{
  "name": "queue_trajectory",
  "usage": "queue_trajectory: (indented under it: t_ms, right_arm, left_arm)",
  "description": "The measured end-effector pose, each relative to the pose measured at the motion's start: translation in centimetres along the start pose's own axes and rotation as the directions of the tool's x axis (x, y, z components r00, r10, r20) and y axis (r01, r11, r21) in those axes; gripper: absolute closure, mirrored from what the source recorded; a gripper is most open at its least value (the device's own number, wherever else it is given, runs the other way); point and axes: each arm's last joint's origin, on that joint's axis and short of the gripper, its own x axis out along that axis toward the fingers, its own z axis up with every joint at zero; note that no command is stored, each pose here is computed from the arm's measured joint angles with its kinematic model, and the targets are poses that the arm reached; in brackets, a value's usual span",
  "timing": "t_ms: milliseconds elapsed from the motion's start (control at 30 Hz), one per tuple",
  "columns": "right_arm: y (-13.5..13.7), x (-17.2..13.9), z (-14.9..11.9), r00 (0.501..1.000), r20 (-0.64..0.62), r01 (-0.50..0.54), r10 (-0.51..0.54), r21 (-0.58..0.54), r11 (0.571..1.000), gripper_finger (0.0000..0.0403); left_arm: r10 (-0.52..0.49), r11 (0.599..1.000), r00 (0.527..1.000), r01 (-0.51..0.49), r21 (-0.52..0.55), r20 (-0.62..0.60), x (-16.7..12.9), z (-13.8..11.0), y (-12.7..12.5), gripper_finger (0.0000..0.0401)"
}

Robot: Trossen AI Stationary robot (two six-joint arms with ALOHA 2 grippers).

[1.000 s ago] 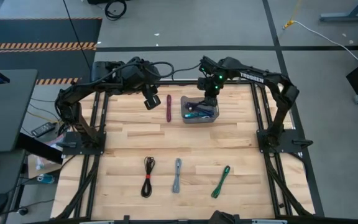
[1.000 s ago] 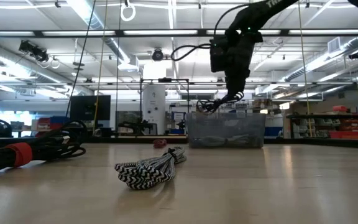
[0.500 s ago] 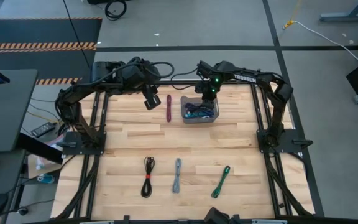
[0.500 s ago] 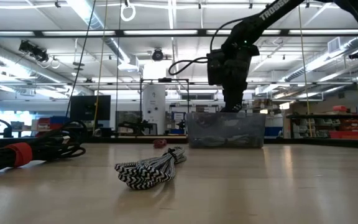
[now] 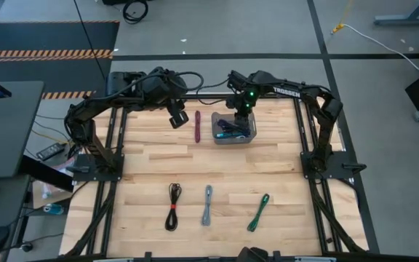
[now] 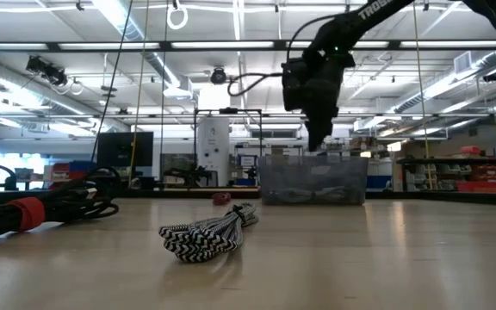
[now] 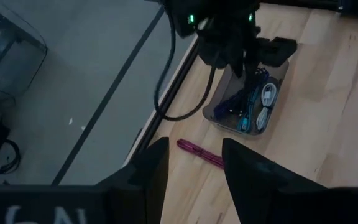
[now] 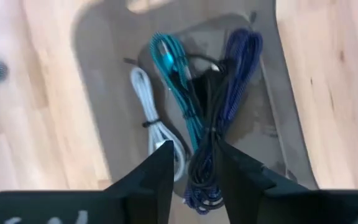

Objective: Pick and place USB-C Cables
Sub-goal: Put the black and pink charger cable into the black bin

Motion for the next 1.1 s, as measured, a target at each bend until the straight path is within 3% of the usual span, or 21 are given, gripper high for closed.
queue_trajectory:
  t_ms: [200,433,567,667,733,833,900,967,1100]
  right_arm:
    - [2.5,-5.3,2.0,0.996,0.082,0.022,-0.017,-0.057,0.998,0.0272]
    - [7.5,-15.9,1.1,0.951,0.305,0.095,-0.055,-0.119,0.988,0.0271]
    - [11.7,-22.1,-1.7,0.869,0.493,0.138,-0.04,-0.164,0.977,0.0271]
    - [14.9,-26.1,-4.7,0.781,0.625,0.168,-0.005,-0.202,0.965,0.0271]
    - [16.6,-28.2,-6.9,0.721,0.692,0.173,0.027,-0.218,0.961,0.0271]
    - [18.3,-30.4,-10.0,0.651,0.756,0.162,0.072,-0.23,0.96,0.0271]
    - [19.1,-31.5,-11.8,0.611,0.787,0.16,0.083,-0.225,0.961,0.0271]
    - [19.6,-32.4,-13.4,0.574,0.816,0.165,0.068,-0.198,0.966,0.0271]
    - [20.2,-33.4,-15.6,0.53,0.846,0.158,0.059,-0.167,0.973,0.0271]
  left_arm:
    - [0.024,0.999,0.995,-0.028,-0.043,-0.092,0.2,-0.9,0.5,0.0245]
    - [0.07,0.987,0.986,-0.09,-0.131,-0.15,2.0,-1.1,1.7,0.0245]
    - [0.109,0.973,0.958,-0.157,-0.167,-0.264,5.4,-2.1,2.1,0.0245]
    - [0.127,0.97,0.936,-0.187,-0.157,-0.328,8.6,-3.2,2.0,0.0245]
    - [0.087,0.985,0.939,-0.132,-0.113,-0.332,11.1,-3.8,1.6,0.0245]
    - [-0.065,0.995,0.952,0.041,-0.086,-0.298,14.7,-4.7,0.2,0.0245]
    - [-0.165,0.981,0.956,0.134,-0.136,-0.242,16.9,-5.4,-0.9,0.0245]
    - [-0.212,0.951,0.962,0.161,-0.265,-0.174,18.9,-6.1,-1.6,0.0245]
    - [-0.2,0.822,0.968,0.084,-0.564,-0.148,22.1,-8.6,-1.9,0.0237]
